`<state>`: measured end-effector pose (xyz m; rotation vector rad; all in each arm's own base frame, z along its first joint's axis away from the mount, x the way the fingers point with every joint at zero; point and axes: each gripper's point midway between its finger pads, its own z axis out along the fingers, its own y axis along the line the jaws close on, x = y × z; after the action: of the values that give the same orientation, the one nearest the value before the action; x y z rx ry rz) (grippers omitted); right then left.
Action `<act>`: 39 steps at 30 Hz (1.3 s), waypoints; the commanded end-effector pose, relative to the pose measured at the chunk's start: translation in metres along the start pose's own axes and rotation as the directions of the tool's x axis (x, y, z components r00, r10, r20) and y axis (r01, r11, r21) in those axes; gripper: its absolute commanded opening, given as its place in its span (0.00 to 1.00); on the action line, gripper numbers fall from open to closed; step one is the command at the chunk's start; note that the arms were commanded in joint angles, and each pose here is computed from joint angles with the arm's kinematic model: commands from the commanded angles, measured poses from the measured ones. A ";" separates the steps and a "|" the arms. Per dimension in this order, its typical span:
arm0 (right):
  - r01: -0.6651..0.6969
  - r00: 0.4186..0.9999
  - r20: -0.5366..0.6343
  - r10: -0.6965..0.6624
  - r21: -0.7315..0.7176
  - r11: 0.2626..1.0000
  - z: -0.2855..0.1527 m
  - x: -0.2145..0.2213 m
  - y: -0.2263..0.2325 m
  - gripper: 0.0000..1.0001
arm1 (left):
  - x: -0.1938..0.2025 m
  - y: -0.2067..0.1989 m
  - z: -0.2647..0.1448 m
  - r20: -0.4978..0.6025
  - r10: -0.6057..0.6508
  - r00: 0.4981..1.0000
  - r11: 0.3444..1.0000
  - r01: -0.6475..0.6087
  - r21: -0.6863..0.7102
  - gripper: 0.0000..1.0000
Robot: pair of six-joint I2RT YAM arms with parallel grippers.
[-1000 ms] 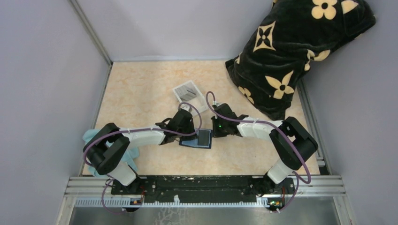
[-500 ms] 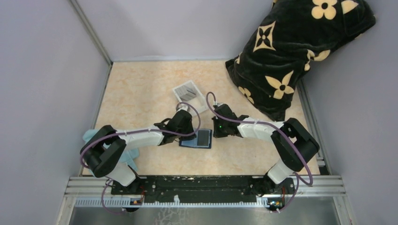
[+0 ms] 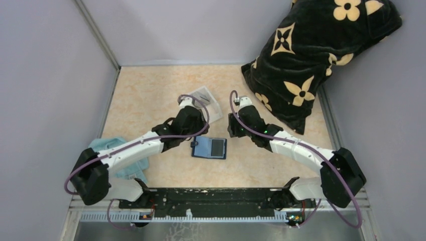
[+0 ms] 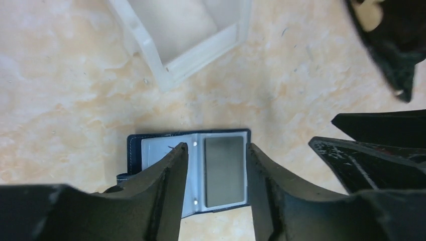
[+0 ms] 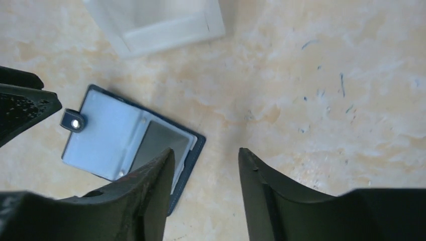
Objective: Put the credit cards into the card holder
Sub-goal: Pick up the credit card from the storage box.
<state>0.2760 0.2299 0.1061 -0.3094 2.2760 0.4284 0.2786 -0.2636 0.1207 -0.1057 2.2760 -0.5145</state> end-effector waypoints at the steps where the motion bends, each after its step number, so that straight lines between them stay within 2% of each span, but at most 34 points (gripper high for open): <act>1: 0.089 0.954 0.293 -0.069 -0.053 0.995 -0.030 -0.086 0.021 0.55 | -0.057 -0.007 -0.037 0.174 -0.006 0.985 1.000 0.007 -0.006 0.59; 3: 0.117 0.915 0.397 -0.068 -0.100 0.988 -0.043 -0.112 0.033 0.62 | -0.077 -0.008 -0.052 0.249 -0.020 0.968 1.000 0.021 -0.003 0.75; 5: 0.122 0.864 0.502 -0.031 -0.151 0.981 -0.056 -0.137 0.045 0.65 | -0.093 -0.005 -0.064 0.319 -0.013 0.948 1.000 0.014 -0.002 0.85; 7: 0.088 0.819 0.570 0.065 -0.236 0.968 -0.067 -0.161 0.054 0.61 | -0.108 -0.006 -0.072 0.392 0.006 0.920 1.000 -0.016 0.021 0.89; 11: 0.115 0.759 0.643 0.100 -0.283 0.952 -0.075 -0.195 0.068 0.56 | -0.127 -0.004 -0.076 0.443 0.011 0.897 0.998 -0.038 0.051 0.94; 13: 0.154 0.792 0.609 0.042 -0.265 0.952 -0.060 -0.203 0.075 0.54 | -0.133 -0.004 -0.075 0.449 0.021 0.893 0.997 -0.053 0.059 0.98; 14: 0.186 0.802 0.597 0.011 -0.267 0.946 -0.057 -0.216 0.084 0.57 | -0.136 -0.001 -0.073 0.450 0.022 0.893 0.997 -0.052 0.056 0.99; 17: 0.261 0.858 0.507 -0.082 -0.293 0.920 -0.025 -0.225 0.106 0.79 | -0.141 0.008 -0.069 0.451 0.025 0.892 0.999 -0.041 0.025 0.99; 20: 0.266 0.893 0.438 -0.107 -0.321 0.909 0.006 -0.230 0.119 0.84 | -0.143 0.024 -0.065 0.455 0.024 0.890 1.000 -0.013 -0.028 1.00; 23: 0.244 0.928 0.352 -0.123 -0.323 0.914 0.045 -0.223 0.122 0.78 | -0.138 0.042 -0.060 0.445 0.017 0.895 0.996 0.024 -0.087 0.96; 26: 0.228 0.949 0.285 -0.131 -0.340 0.912 0.067 -0.218 0.128 0.67 | -0.134 0.055 -0.058 0.444 -0.003 0.896 0.991 0.063 -0.120 0.92; 30: 0.216 0.965 0.213 -0.153 -0.315 0.924 0.092 -0.211 0.123 0.59 | -0.129 0.067 -0.050 0.439 -0.030 0.898 0.988 0.094 -0.124 0.88; 39: 0.166 0.985 0.085 -0.149 -0.257 0.952 0.135 -0.196 0.099 0.56 | -0.119 0.068 -0.029 0.382 -0.059 0.922 0.988 0.108 -0.108 0.88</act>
<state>0.4434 0.3986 0.1740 -0.6291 2.1175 0.6682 0.3429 -0.1572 0.1960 -0.3364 1.9199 -0.3118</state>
